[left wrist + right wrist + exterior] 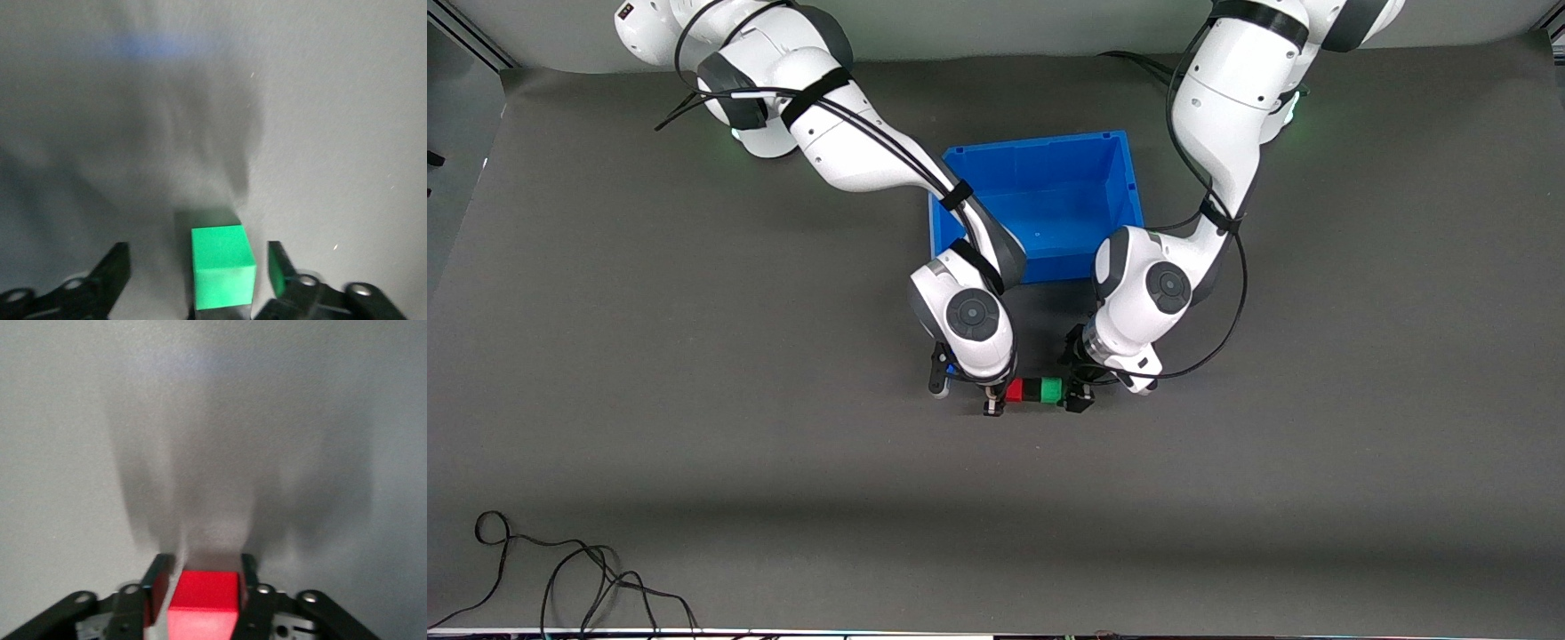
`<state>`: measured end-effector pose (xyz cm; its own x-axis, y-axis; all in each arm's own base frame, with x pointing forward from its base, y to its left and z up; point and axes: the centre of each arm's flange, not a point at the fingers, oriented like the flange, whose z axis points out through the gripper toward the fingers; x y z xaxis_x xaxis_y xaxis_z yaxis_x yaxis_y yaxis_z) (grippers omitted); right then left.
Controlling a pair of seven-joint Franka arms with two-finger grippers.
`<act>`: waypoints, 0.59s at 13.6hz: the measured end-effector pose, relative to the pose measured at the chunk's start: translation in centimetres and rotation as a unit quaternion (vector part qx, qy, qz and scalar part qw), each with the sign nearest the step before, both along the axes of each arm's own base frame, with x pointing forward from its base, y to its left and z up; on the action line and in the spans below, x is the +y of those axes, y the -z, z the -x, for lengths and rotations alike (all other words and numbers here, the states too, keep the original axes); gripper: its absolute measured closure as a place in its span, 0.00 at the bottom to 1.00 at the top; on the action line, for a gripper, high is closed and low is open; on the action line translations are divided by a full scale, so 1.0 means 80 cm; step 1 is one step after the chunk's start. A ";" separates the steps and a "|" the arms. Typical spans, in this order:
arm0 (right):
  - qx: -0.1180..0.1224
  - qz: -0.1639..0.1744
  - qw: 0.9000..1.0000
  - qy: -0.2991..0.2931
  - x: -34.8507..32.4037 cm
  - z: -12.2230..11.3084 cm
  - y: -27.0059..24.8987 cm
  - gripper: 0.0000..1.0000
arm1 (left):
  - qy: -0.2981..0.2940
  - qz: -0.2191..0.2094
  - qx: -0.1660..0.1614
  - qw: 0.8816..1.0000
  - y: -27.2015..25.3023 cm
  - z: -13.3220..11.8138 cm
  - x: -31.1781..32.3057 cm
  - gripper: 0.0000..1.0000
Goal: Attach green and red cubes to black cube
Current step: 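Open both grippers and lift them off the joined cubes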
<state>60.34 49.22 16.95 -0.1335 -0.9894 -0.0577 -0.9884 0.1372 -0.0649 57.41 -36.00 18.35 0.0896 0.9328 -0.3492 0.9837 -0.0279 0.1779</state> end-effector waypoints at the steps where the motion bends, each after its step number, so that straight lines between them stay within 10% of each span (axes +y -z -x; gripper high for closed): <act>1: -0.002 -0.001 1.000 -0.003 0.001 -0.001 -0.001 0.34 | -0.006 -0.001 -0.002 1.000 -0.001 -0.007 0.010 0.00; 4: -0.011 -0.002 1.000 -0.015 -0.002 -0.008 -0.009 0.05 | -0.019 -0.003 -0.012 1.000 -0.015 -0.034 0.056 0.00; 8: -0.044 -0.016 0.997 -0.057 -0.027 -0.048 -0.062 0.00 | 0.055 -0.002 0.007 0.998 -0.072 -0.071 0.188 0.00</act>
<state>64.15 47.02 21.89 -0.0128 -0.9953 -0.0956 -0.9884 0.0271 -0.1495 63.11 -20.99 24.14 0.1868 0.9187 -0.3479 0.9771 -0.1369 0.1631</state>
